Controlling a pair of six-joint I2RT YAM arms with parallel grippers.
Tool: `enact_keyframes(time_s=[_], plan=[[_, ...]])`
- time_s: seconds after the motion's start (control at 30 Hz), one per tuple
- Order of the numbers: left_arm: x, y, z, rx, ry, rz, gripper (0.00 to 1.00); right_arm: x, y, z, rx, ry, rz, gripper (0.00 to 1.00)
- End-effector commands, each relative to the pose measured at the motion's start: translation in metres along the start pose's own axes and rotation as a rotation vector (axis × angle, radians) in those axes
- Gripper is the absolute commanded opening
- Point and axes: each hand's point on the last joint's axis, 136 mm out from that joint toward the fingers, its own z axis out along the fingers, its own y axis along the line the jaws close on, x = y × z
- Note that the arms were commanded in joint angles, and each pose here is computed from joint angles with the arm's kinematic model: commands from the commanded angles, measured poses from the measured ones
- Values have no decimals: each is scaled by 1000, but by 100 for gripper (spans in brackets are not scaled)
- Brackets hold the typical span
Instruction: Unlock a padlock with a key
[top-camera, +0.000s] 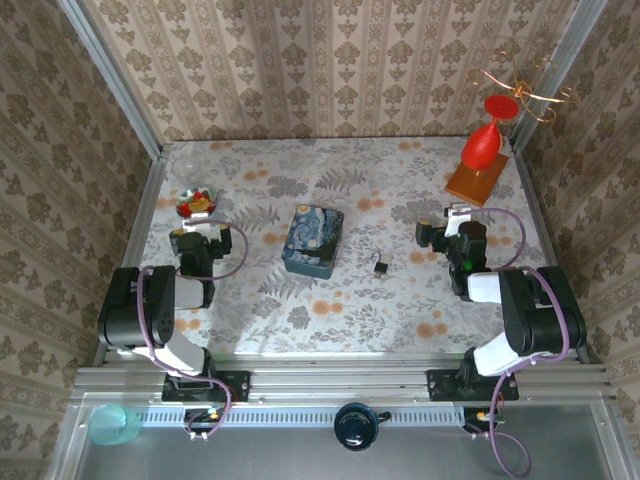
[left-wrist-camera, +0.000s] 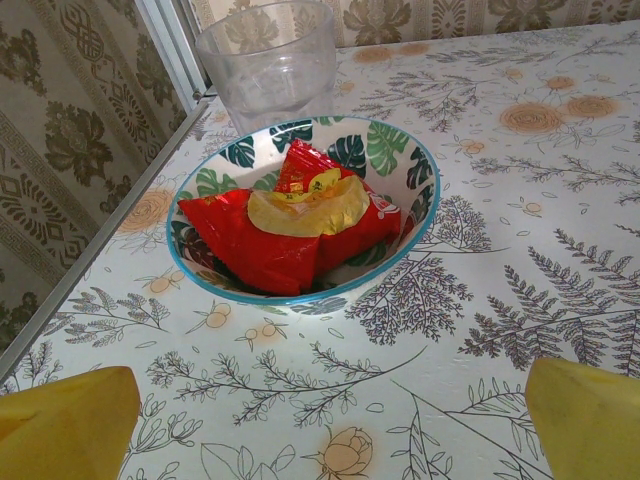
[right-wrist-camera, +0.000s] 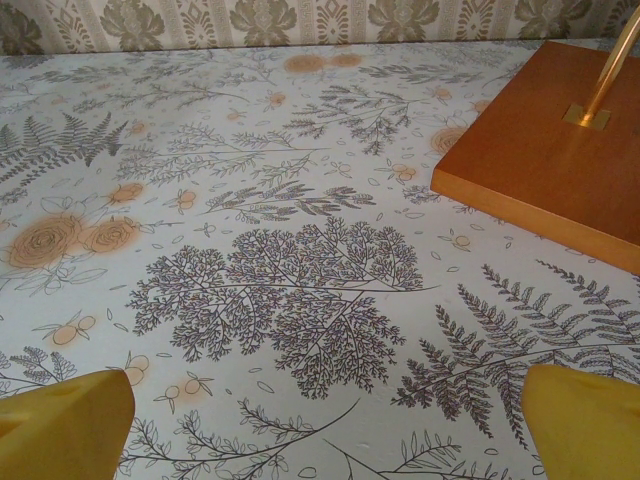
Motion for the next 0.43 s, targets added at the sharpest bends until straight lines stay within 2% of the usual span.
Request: enact_keyframes(time_s=[0.0,0.4], plan=[[-9,1,-1,-2,-31,-21,100,-4,-3,2,22,-9,5,100],[-9,1,0,-7,-24,-18,100,-5,-3,2,22,-11,4,100]])
